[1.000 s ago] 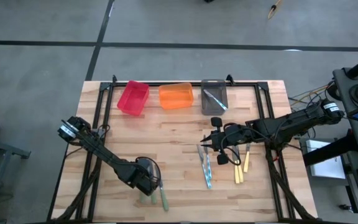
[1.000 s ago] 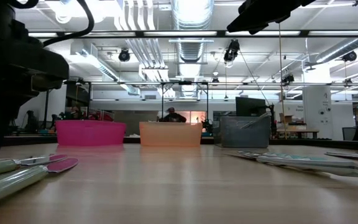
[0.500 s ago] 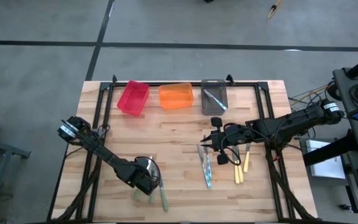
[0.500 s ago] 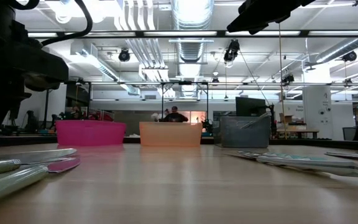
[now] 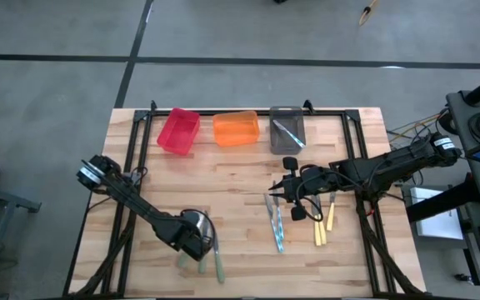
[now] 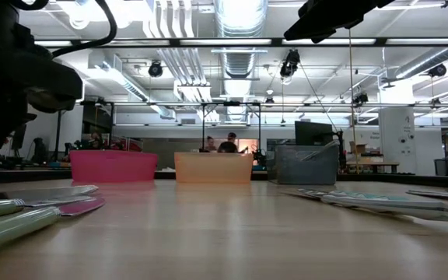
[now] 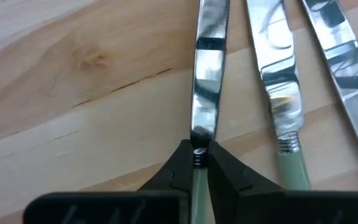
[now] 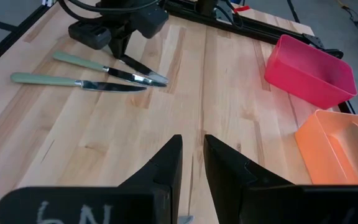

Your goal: Sort silverware by color (type)

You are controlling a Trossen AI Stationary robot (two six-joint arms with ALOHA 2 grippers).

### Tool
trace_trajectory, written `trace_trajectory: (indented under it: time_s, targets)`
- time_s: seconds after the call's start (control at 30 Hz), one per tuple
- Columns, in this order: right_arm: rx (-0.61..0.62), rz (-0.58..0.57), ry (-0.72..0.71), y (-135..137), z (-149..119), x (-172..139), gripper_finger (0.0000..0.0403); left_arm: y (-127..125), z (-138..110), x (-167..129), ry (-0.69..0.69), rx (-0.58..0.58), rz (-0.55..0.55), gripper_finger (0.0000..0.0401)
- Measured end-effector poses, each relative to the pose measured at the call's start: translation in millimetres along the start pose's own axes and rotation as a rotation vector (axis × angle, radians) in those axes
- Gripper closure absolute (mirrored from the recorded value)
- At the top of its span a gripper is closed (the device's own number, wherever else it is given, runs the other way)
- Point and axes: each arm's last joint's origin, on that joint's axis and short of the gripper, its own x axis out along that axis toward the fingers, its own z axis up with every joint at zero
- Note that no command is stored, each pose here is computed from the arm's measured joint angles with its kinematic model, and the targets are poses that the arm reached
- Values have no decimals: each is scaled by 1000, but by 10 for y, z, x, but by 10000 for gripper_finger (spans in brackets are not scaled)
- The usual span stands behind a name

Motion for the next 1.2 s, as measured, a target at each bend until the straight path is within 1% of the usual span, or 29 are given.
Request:
trace_trajectory:
  time_s: [0.1,0.2,0.37,0.43,0.53,0.67,0.8,0.9,1.0,1.07,1.13,1.2]
  targets:
    - [0,0,0,0,0,0,346,34,17,-108,1,-1,-7,400]
    - [0,0,0,0,0,0,346,83,33,-171,-6,-1,10,395]
    - [-1,0,0,0,0,0,346,116,52,-287,-16,3,-16,396]
    - [-1,0,1,0,-1,0,346,107,50,-305,-9,39,-35,397]
    - [-2,0,1,0,-2,0,346,88,30,-314,36,100,-53,398]
    - [-2,1,2,1,-4,1,346,106,24,-313,38,111,-36,399]
    - [-1,1,4,2,-12,4,346,108,19,-312,32,165,-37,370]
    - [-3,1,7,4,-21,7,346,125,-48,-296,0,235,-37,331]
    - [-4,1,9,5,-27,9,346,185,-207,-248,-47,324,-19,285]
    - [-4,1,8,5,-27,9,346,243,-325,-235,-75,356,-8,262]
    - [-9,0,8,4,-27,9,346,298,-437,-230,-114,357,-13,248]
    - [-12,1,9,6,-32,11,346,344,-530,-237,-164,335,-39,244]
